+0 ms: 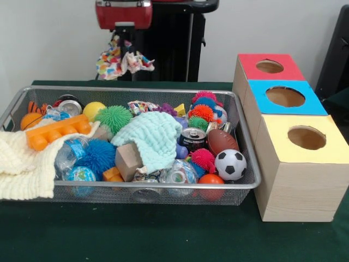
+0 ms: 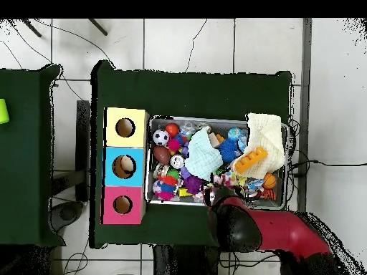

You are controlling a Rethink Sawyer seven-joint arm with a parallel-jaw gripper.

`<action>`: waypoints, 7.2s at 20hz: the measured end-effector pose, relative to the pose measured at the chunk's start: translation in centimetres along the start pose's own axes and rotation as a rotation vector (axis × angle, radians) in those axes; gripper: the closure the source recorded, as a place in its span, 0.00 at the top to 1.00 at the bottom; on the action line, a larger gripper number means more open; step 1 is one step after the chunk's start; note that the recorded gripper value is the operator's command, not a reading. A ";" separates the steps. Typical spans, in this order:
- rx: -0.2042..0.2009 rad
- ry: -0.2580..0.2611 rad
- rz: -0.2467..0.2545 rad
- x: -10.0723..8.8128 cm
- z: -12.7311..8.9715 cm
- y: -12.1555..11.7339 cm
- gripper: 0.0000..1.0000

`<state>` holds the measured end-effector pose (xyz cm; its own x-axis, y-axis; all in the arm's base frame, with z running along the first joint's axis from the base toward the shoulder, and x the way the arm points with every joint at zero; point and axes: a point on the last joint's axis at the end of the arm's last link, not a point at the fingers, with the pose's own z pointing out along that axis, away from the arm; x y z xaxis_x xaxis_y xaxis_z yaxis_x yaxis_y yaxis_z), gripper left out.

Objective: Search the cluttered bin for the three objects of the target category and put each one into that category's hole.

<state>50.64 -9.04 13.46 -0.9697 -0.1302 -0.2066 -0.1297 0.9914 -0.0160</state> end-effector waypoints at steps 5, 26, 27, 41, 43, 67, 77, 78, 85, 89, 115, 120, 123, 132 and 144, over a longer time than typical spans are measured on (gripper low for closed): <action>-0.021 0.016 -0.052 -2.4 -0.7 5.0 0.00; -0.049 0.020 -0.139 -10.4 0.9 19.8 0.00; -0.045 0.017 -0.132 -11.0 1.2 20.3 0.00; -0.007 0.031 -0.101 -12.0 2.6 22.7 0.00; 0.003 0.037 -0.096 -11.8 2.7 23.1 0.00; 0.043 0.047 -0.056 -12.8 4.6 26.1 0.00; 0.061 0.029 -0.031 -15.1 3.3 25.7 0.00; 0.063 0.033 -0.032 -15.4 3.1 25.8 0.00; 0.058 0.071 -0.050 -18.8 1.4 27.6 0.00; 0.063 0.048 -0.058 -20.6 1.1 29.0 0.00; 0.108 0.061 -0.001 -21.2 7.4 31.8 0.00; 0.112 0.050 0.016 -21.6 7.6 30.5 0.00; 0.115 0.045 0.027 -21.9 7.6 29.7 0.00; 0.117 0.044 0.036 -22.0 7.7 29.0 0.00; 0.122 0.042 0.032 -22.3 8.2 29.0 0.00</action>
<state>70.21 22.66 9.54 -0.9810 -0.0963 -0.1682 -0.0749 0.9888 -0.1291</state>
